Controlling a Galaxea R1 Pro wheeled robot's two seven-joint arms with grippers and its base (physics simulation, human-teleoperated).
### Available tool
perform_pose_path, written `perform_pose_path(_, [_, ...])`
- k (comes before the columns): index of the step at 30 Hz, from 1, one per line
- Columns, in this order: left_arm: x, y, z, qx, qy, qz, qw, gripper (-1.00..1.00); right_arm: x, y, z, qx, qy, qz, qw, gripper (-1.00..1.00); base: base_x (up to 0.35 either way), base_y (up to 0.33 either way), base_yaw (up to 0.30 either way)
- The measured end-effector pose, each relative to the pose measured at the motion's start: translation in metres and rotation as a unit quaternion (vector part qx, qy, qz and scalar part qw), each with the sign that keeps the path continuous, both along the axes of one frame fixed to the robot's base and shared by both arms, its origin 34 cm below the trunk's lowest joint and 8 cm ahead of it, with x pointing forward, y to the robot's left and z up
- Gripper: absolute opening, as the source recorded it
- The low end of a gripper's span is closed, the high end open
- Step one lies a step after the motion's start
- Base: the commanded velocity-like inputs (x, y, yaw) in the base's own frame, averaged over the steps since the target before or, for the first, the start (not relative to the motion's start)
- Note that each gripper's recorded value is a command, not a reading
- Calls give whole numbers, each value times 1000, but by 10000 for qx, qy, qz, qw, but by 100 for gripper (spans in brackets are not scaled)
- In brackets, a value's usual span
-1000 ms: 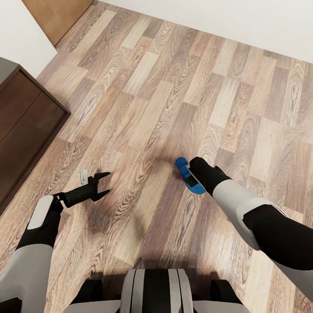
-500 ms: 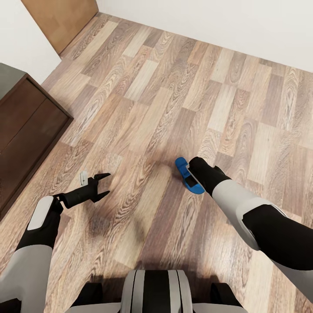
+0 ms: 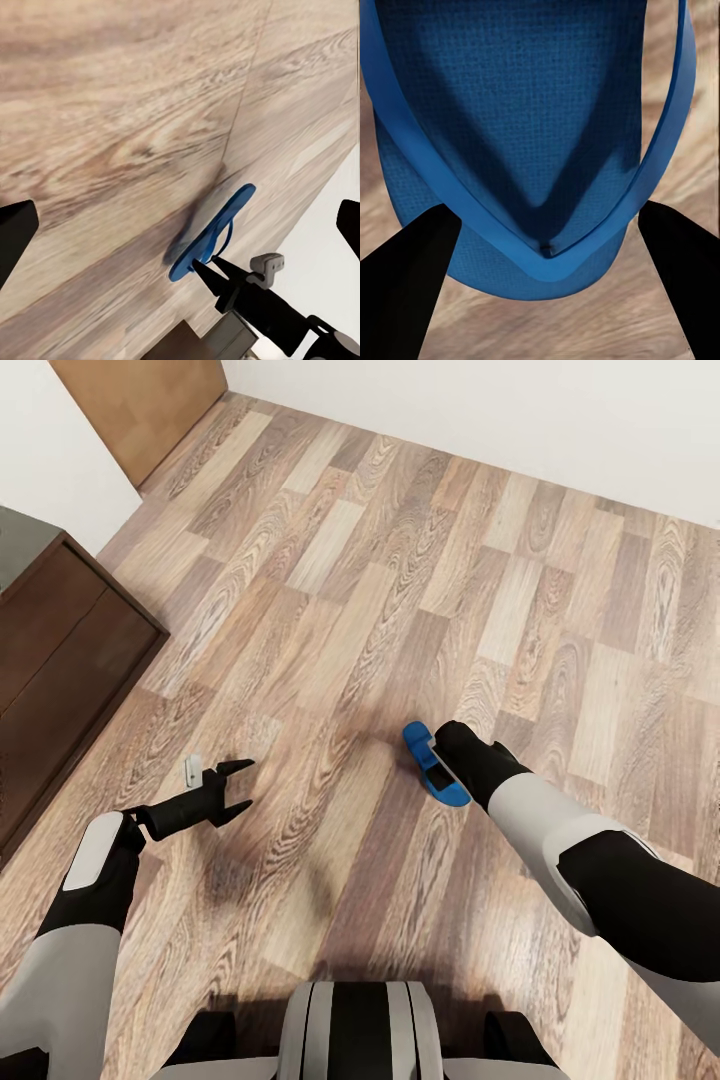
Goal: In the bedroom, move the book from the bed onto either nightstand, and place the two sandals side by side next to the bed.
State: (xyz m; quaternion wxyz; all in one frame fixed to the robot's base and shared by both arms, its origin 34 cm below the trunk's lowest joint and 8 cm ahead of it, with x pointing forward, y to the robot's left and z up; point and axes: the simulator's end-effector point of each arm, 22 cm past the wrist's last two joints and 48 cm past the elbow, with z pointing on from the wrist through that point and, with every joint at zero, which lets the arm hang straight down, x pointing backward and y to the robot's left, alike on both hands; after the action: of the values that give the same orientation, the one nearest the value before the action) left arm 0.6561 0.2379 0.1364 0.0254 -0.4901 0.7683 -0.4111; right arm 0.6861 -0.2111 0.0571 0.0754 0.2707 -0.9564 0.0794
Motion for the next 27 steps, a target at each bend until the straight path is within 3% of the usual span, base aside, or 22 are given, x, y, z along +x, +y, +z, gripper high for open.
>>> perform_pose_path(15, [6,13,25,104,-92,-33,9999,100,23,1,38,106,-269,-160,9995,-100,0,0,0])
perform_pose_path(20, [-22,32,8,178,330,-1,9993,100,30,2,51,272,-333,-488,9979,-100,0,0,0])
perform_pose_path(24, [-56,49,-9,362,773,-188,9962,100,29,-1,59,376,-312,-801,9956,-100,0,0,0])
perform_pose_path(27, [-63,51,-8,429,818,-323,9952,100,24,-8,62,361,-248,-909,9949,-100,0,0,0])
